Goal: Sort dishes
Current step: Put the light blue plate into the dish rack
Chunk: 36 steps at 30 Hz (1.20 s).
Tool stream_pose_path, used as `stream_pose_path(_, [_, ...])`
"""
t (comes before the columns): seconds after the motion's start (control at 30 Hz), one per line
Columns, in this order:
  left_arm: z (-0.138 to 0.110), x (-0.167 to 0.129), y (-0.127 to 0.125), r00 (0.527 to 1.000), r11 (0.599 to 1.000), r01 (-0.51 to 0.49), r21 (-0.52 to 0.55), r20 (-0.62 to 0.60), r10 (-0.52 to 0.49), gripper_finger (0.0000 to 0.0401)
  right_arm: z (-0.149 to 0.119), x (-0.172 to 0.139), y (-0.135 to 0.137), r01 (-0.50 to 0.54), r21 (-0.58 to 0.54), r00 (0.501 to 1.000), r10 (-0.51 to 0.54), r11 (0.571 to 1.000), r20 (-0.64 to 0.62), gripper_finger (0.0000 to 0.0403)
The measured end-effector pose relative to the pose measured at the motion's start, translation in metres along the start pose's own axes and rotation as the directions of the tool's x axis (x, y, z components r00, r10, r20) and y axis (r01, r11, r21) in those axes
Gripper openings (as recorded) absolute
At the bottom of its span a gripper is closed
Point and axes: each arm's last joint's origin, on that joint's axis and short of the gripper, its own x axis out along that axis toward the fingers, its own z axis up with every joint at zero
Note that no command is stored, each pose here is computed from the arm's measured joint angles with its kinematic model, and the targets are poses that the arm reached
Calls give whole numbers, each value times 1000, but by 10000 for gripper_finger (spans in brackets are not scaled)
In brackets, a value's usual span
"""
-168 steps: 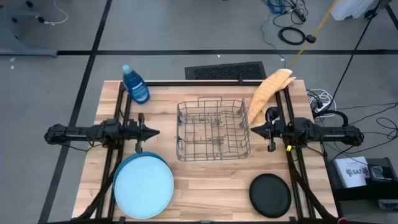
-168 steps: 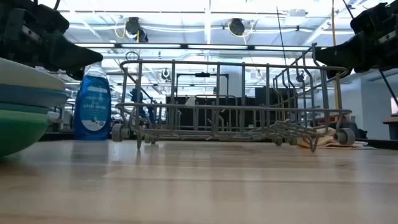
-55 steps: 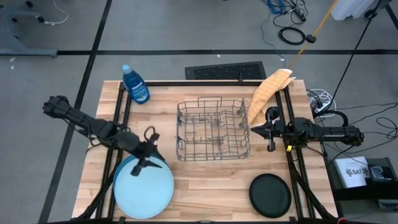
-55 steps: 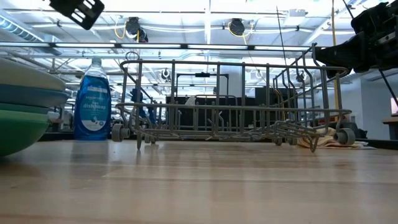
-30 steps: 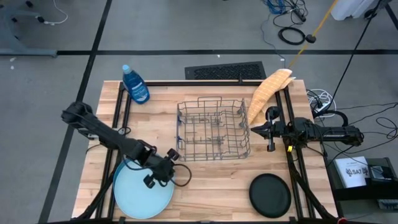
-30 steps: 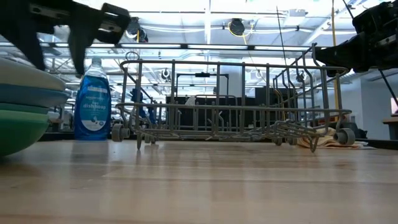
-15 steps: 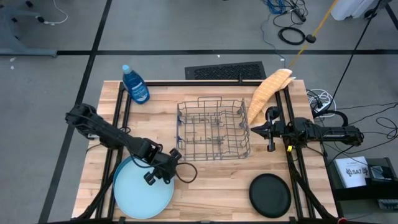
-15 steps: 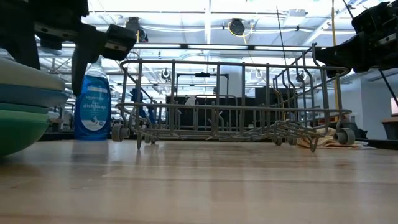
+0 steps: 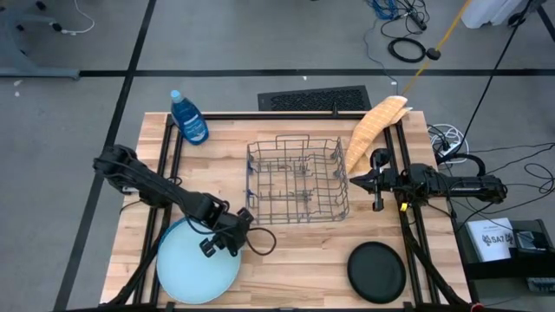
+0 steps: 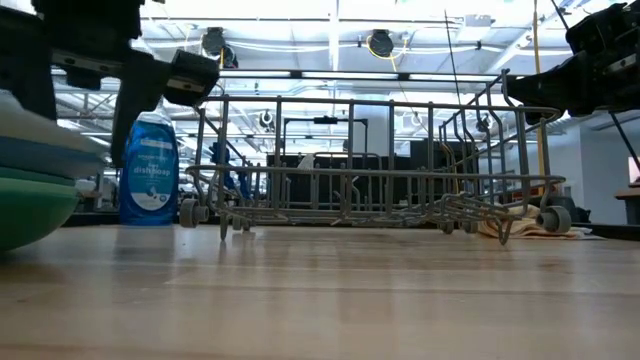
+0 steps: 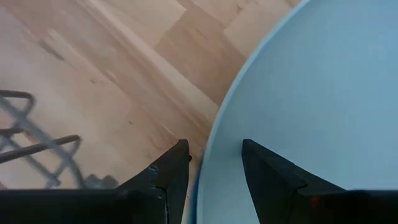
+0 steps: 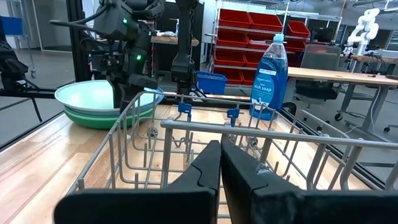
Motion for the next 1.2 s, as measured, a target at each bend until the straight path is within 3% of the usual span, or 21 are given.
stream_pose_path(0.43, [-1,3,1,999,1000,-30,1,-32,30,9,0,0,0,0,0,1000,0,1000,0,9])
stream_pose_path(0.73, [-2,2,4,990,993,-118,-5,-81,117,0,0,0,0,0,0,1000,0,1000,0,9])
stream_pose_path(0.87, [4,-11,8,975,978,-190,-83,-136,178,6,0,0,0,0,0,1000,0,1000,0,9])
stream_pose_path(1.2, [29,-53,17,954,947,-287,-143,-134,268,81,0,0,0,0,0,1000,0,1000,0,9])
